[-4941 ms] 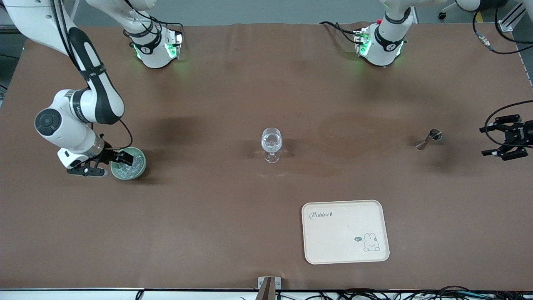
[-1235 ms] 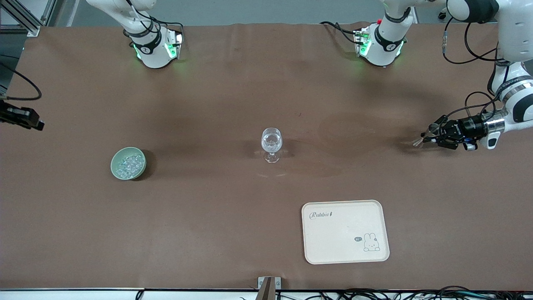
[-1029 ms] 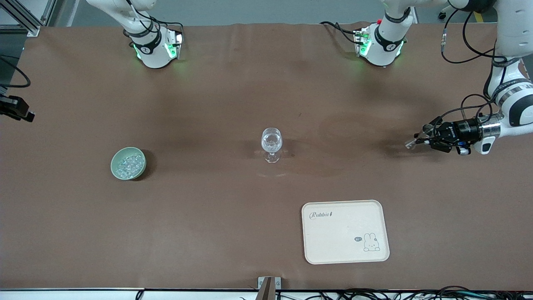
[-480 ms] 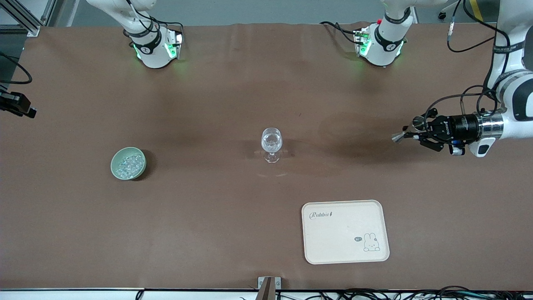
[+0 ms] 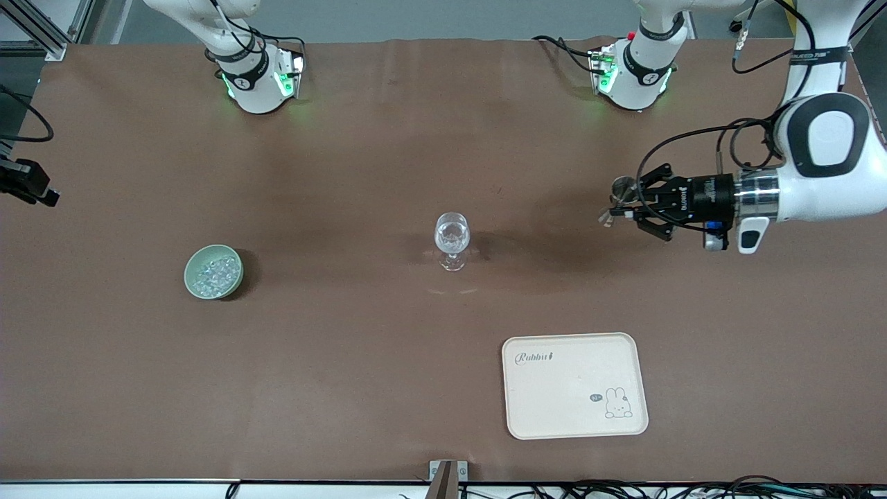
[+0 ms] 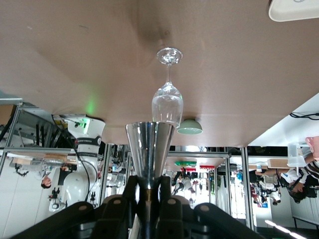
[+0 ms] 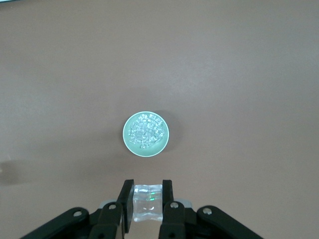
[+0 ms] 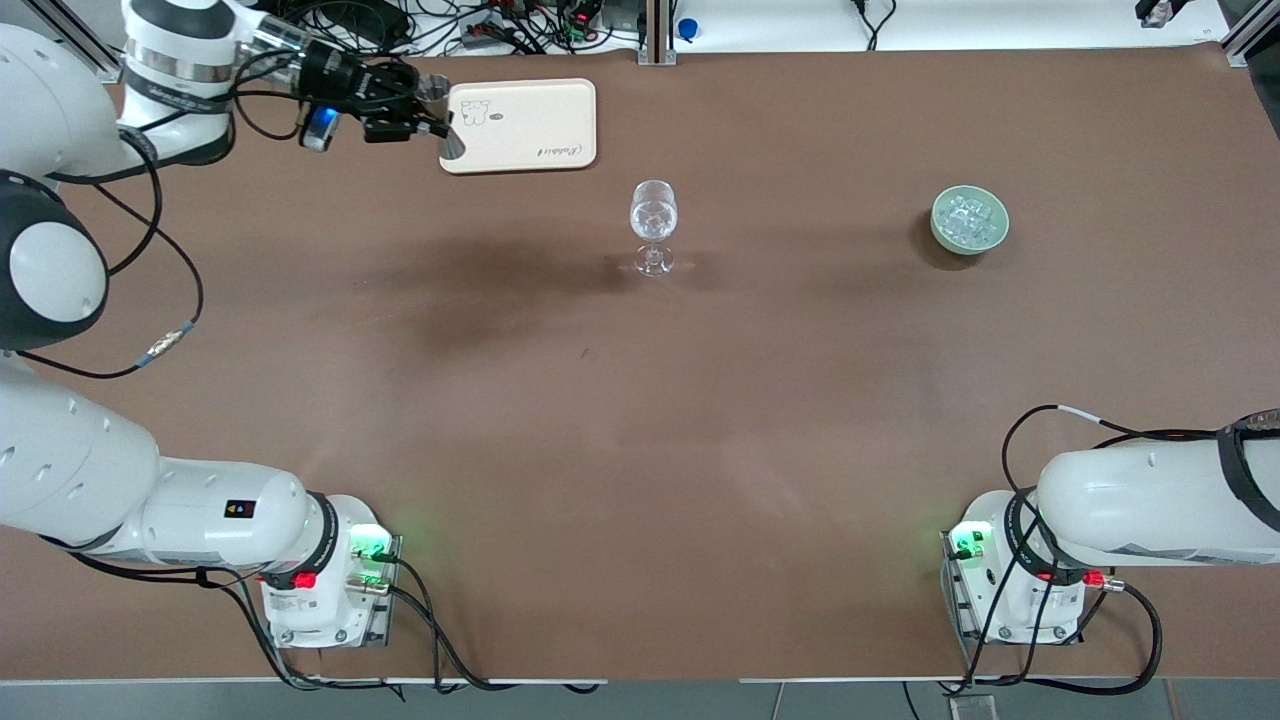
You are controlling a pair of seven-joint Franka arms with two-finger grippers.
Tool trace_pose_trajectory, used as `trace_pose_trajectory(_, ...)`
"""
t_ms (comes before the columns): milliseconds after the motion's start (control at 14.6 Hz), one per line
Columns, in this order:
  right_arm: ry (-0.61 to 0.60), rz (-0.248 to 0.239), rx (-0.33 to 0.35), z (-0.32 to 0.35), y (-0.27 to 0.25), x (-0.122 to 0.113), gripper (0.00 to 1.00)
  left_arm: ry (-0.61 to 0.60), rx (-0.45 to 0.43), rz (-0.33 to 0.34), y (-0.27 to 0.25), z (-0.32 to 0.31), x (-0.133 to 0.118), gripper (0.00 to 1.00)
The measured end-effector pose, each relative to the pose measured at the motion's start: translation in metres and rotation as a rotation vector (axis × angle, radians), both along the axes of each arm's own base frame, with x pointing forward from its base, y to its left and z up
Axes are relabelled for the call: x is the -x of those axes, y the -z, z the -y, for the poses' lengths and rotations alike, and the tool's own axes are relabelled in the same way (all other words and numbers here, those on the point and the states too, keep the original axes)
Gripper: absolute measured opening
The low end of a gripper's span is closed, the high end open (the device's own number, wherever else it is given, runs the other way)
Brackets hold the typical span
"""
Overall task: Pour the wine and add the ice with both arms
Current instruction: 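Carry the silver jigger with the left gripper to the wine glass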
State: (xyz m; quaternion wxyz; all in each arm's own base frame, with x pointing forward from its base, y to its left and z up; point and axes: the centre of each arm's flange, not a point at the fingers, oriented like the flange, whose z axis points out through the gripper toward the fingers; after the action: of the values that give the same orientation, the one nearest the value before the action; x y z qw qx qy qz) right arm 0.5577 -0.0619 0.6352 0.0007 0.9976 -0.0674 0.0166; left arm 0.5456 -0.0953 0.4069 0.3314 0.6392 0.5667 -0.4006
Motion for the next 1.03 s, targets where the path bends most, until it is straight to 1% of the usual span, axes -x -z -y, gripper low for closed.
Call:
trace_pose_trajectory(206,0.002,-0.001,0.0,0.001,0.001,0.0,0.26,-0.036,-0.065,-0.01,0.004,0.048,0.0,0.22)
trace_pose_trajectory(480,0.002,-0.001,0.0,0.001,0.001,0.0,0.26,-0.05,-0.128,0.013,0.012,0.117,0.009,0.22)
trace_pose_trajectory(1029,0.002,0.002,0.0,0.001,0.001,0.0,0.26,-0.086,-0.199,0.06,0.056,0.178,0.015,0.22)
